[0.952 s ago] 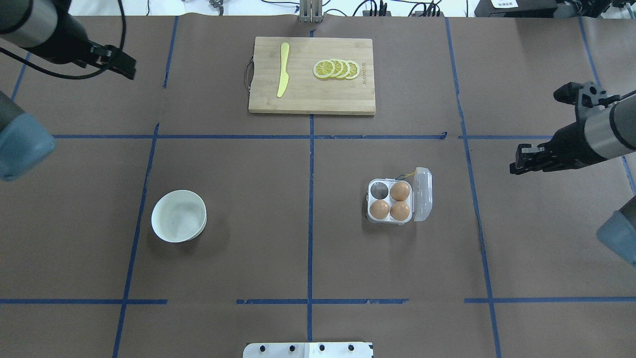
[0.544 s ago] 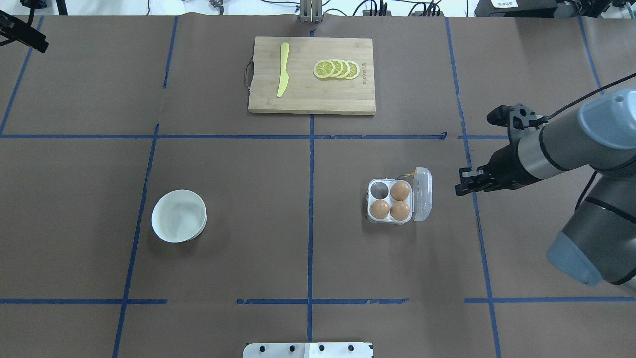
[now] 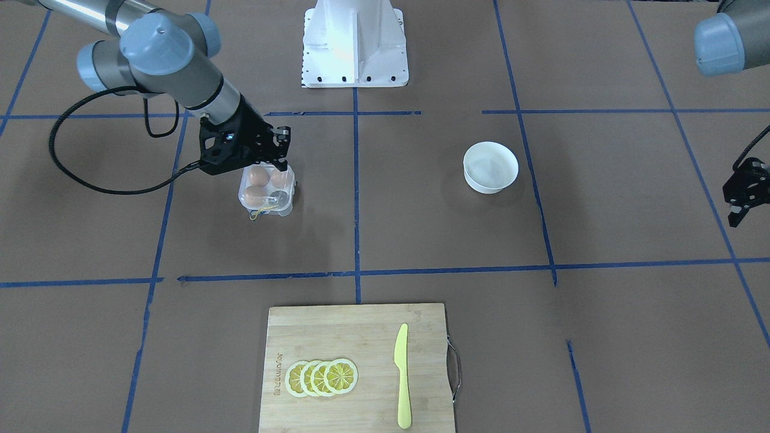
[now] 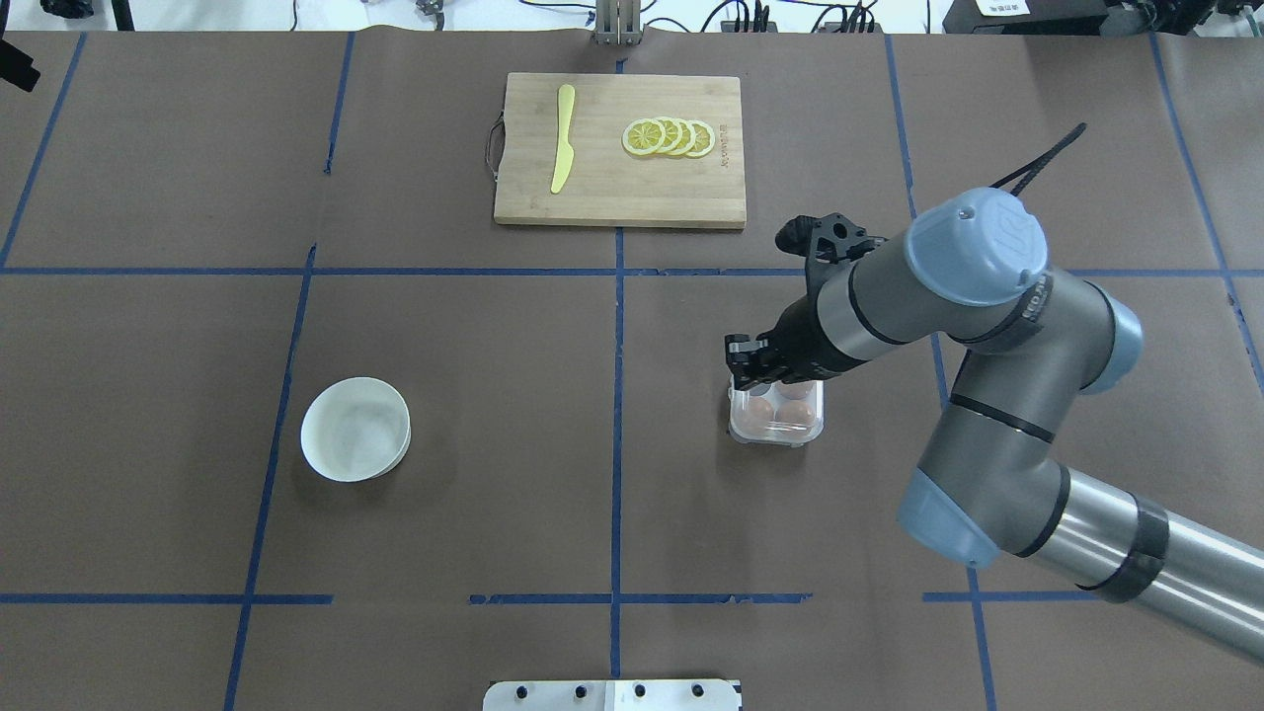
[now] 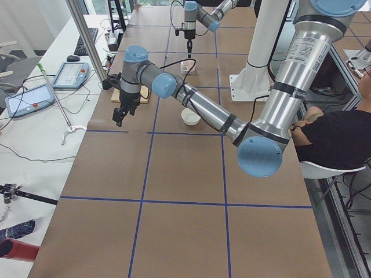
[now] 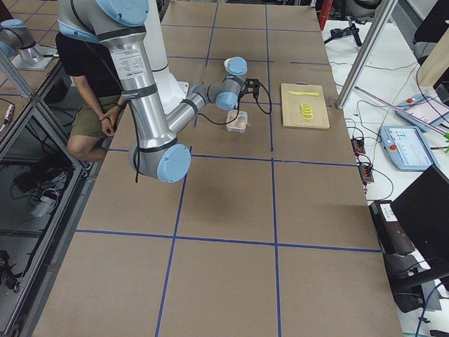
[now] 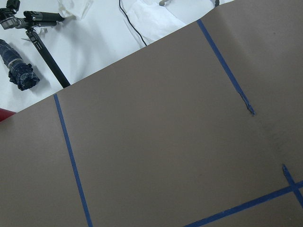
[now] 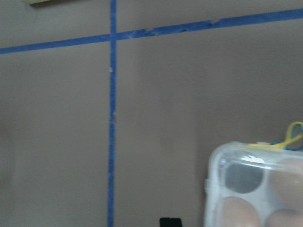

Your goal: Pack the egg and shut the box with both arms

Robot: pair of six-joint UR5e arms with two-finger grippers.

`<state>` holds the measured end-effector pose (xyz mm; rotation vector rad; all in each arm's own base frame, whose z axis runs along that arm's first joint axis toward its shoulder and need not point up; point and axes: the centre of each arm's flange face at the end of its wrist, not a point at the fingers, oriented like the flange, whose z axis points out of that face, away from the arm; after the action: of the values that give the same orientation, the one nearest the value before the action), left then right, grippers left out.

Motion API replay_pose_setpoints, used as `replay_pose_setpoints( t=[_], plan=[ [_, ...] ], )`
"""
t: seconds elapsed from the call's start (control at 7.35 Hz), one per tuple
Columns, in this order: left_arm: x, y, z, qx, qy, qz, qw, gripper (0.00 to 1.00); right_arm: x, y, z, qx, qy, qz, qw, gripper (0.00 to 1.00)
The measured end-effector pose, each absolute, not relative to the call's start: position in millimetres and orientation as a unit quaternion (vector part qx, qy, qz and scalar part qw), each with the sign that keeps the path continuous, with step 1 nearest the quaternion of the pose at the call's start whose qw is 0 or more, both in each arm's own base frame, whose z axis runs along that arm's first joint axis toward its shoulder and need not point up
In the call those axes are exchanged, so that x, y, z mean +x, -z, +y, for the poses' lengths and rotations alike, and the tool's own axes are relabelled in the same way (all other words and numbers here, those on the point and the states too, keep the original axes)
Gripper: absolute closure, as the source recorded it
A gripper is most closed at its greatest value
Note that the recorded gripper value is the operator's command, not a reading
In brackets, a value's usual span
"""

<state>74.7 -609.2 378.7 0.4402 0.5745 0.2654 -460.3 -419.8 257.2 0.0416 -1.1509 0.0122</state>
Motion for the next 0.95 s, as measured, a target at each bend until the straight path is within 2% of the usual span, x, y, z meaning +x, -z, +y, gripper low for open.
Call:
replay_pose_setpoints(
  t=[0.41,0.82,0.95],
  plan=[
    [64,-411,-605,0.200,-0.144,0.271,0.931,0.00,-468,-192,-424,0.022,-0.047,-0.544,0.837,0.00],
    [50,-432,-599,0.187,-0.141,0.271,0.934,0.00,-382,-204,-456,0.043,-0.120,-0.448,0.885,0.00],
    [45,-438,-596,0.184,-0.142,0.274,0.933,0.00,-347,-226,-464,0.055,-0.105,-0.413,0.903,0.00]
  ],
)
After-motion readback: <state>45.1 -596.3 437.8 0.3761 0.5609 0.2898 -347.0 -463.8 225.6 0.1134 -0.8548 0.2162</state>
